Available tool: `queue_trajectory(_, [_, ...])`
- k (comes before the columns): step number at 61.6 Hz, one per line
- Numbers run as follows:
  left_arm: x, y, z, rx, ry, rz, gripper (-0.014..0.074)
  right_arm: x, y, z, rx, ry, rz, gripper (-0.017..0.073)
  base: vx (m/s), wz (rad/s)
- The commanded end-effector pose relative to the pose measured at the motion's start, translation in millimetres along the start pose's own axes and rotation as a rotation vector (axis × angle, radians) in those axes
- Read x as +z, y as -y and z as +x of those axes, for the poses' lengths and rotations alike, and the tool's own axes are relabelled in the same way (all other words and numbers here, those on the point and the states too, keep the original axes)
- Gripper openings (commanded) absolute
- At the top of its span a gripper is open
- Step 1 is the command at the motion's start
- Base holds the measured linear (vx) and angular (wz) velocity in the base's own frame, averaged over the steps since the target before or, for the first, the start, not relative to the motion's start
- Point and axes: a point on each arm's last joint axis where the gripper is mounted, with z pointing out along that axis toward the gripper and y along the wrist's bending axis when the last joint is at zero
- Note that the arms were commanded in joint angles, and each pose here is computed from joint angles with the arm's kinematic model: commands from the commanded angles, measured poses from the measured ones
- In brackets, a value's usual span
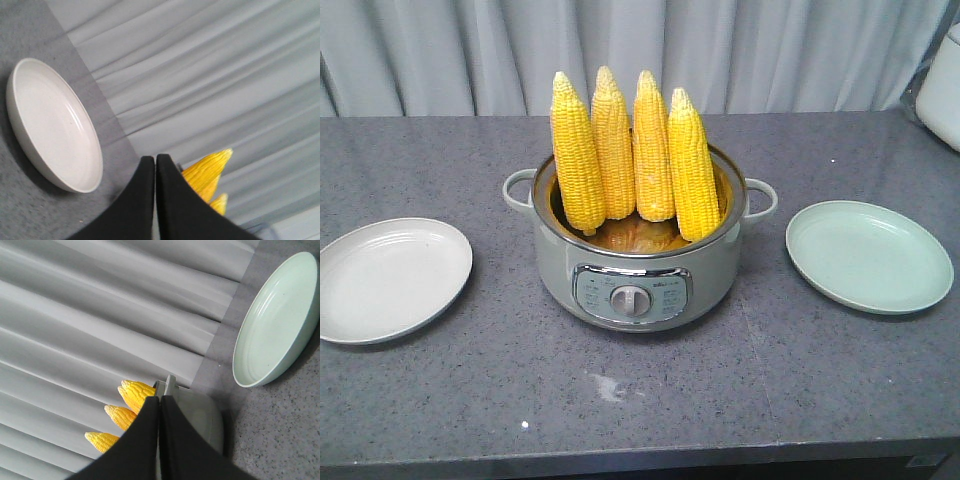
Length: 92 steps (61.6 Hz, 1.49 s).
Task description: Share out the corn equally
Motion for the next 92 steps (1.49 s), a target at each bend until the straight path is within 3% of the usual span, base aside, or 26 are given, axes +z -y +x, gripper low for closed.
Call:
queue_trajectory(1, [-2,5.8,-8,-0.224,0.072,0.052,-0.0007,-1,-3.7,-6,0.018,0.061,-0.037,-0.0004,0.0,0.0])
queue_trajectory(12, [-2,8.8,-11,-0.297,0.095,0.066,-0.0007,-1,-5.2,-6,0.017,0.064,-0.043,-0.0004,0.0,0.0])
queue_trajectory(18, [-4,23.0,-15,-0.284,0.093,0.105,-0.0007,-2,-17.9,-9,0.009,0.066,-0.076,-0.0004,0.0,0.0])
queue_trajectory(21, [-6,33.3,-18,-0.263,0.084,0.131,-0.0007,-4,-29.3,-12,-0.036,0.067,-0.104,-0.0004,0.0,0.0])
queue_trajectory(24, [-7,43.4,-20,-0.214,0.076,0.155,-0.0007,-6,-43.4,-14,-0.125,0.066,-0.134,-0.0004,0.0,0.0])
queue_trajectory(29, [-13,65.7,-24,-0.077,0.054,0.202,-0.0007,-12,-67.2,-17,-0.26,0.046,-0.174,-0.0004,0.0,0.0])
queue_trajectory(36, [-23,94.8,-27,0.194,0.009,0.243,-0.0007,-17,-98.0,-17,-0.486,-0.044,-0.177,-0.0004,0.0,0.0])
queue_trajectory(44, [-36,122.1,-31,0.418,-0.02,0.295,-0.0007,-14,-127.4,-13,-0.789,-0.22,-0.15,-0.0004,0.0,0.0])
queue_trajectory(47, [-38,129.6,-31,0.459,-0.036,0.305,-0.0007,-11,-139.5,-14,-0.904,-0.266,-0.156,-0.0004,0.0,0.0])
queue_trajectory(52, [-39,142.6,-32,0.493,-0.081,0.318,-0.0007,2,-155.9,-17,-1.038,-0.317,-0.155,-0.0001,0.0,0.0])
queue_trajectory(61, [-25,161.5,-30,0.552,-0.187,0.321,-0.0002,30,-182.1,-23,-1.228,-0.351,-0.169,0.0041,0.0,0.0])
queue_trajectory(65, [-18,170.5,-29,0.607,-0.23,0.34,0.0006,41,-189.8,-26,-1.296,-0.362,-0.173,0.0086,0.0,0.0])
queue_trajectory(70, [-6,182.6,-28,0.663,-0.284,0.372,0.0026,54,-197.0,-28,-1.358,-0.371,-0.177,0.0179,0.0,0.0])
queue_trajectory(77, [13,194.9,-27,0.696,-0.343,0.399,0.009,72,-199.9,-29,-1.407,-0.382,-0.167,0.036,0.0,0.0])
queue_trajectory(84, [35,201.0,-27,0.716,-0.38,0.38,0.0236,84,-198.4,-32,-1.412,-0.348,-0.145,0.0518,0.0,0.0])
queue_trajectory(92, [58,200.0,-26,0.691,-0.424,0.335,0.0463,90,-200.9,-37,-1.406,-0.275,-0.134,0.0582,0.0,0.0])
